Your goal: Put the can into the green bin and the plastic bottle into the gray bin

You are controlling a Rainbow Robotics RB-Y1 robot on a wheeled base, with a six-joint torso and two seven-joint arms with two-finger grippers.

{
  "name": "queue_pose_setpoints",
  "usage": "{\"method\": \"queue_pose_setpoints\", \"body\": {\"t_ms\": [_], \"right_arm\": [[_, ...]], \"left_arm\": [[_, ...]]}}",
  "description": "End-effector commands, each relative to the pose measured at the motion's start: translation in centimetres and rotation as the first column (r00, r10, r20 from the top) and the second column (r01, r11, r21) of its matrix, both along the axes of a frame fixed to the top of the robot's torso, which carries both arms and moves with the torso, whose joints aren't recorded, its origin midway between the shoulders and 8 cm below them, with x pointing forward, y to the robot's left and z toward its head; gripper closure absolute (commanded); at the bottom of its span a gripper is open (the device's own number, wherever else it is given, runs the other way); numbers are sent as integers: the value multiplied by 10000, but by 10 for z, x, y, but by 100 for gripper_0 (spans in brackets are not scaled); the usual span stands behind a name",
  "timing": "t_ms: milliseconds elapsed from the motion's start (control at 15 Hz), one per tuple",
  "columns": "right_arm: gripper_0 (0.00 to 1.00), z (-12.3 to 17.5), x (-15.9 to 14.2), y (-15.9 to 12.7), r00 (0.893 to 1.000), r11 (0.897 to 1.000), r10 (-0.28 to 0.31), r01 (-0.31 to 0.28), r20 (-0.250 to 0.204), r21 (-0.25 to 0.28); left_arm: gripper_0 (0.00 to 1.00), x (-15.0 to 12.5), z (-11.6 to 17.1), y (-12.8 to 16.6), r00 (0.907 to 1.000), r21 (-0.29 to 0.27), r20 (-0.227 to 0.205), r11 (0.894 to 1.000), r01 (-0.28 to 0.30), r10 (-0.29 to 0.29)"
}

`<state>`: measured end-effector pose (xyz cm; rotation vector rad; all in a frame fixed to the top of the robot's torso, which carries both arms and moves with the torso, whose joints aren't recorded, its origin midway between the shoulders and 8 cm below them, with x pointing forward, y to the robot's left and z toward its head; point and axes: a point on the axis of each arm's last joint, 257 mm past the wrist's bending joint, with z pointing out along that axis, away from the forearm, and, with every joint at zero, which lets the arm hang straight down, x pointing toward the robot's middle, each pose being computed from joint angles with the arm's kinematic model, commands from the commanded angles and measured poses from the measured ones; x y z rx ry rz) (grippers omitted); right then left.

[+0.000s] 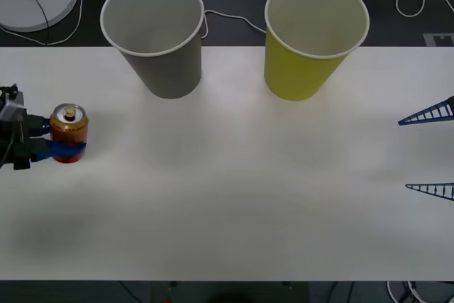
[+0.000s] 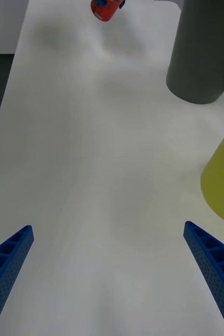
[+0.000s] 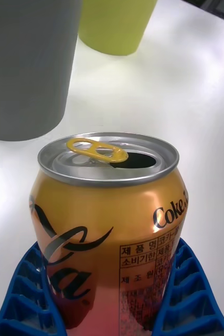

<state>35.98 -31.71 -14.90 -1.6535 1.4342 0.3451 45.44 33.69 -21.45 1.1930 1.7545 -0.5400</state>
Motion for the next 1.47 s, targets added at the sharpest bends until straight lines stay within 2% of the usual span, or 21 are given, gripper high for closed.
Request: {"method": "queue_pose_setpoints", "body": {"t_ms": [67,333,667,800,867,1067,1133,1200,1467], "right_arm": [[0,0,0,0,10000,10000,0,0,0,-1],[0,0,0,0,10000,10000,0,0,0,-1],[0,0,0,0,10000,10000,0,0,0,-1],[0,0,0,0,10000,10000,0,0,0,-1],[0,0,0,0,10000,10000,0,0,0,-1],[0,0,0,0,10000,10000,0,0,0,-1],[0,0,0,0,10000,10000,0,0,0,-1],[0,0,0,0,10000,10000,0,0,0,-1],[0,0,0,0,10000,10000,0,0,0,-1]], "left_arm": [[100,-2,20,15,9998,966,-177,9953,117,-101],[100,-12,50,26,9984,2085,-493,9773,381,-284],[100,-30,78,11,9895,3015,-913,9439,1349,-1123],[100,-36,90,2,9852,3583,-979,9186,1668,-1407],[100,-38,98,-2,9843,3941,-938,9024,1744,-1492],[100,-46,115,-18,9825,4697,-865,8629,1864,-1651],[100,-49,121,-25,9832,4844,-851,8556,1824,-1614],[100,-51,126,-31,9844,4865,-856,8558,1761,-1539],[100,-60,154,-66,9886,4584,-1058,8770,1441,-1071]]}}
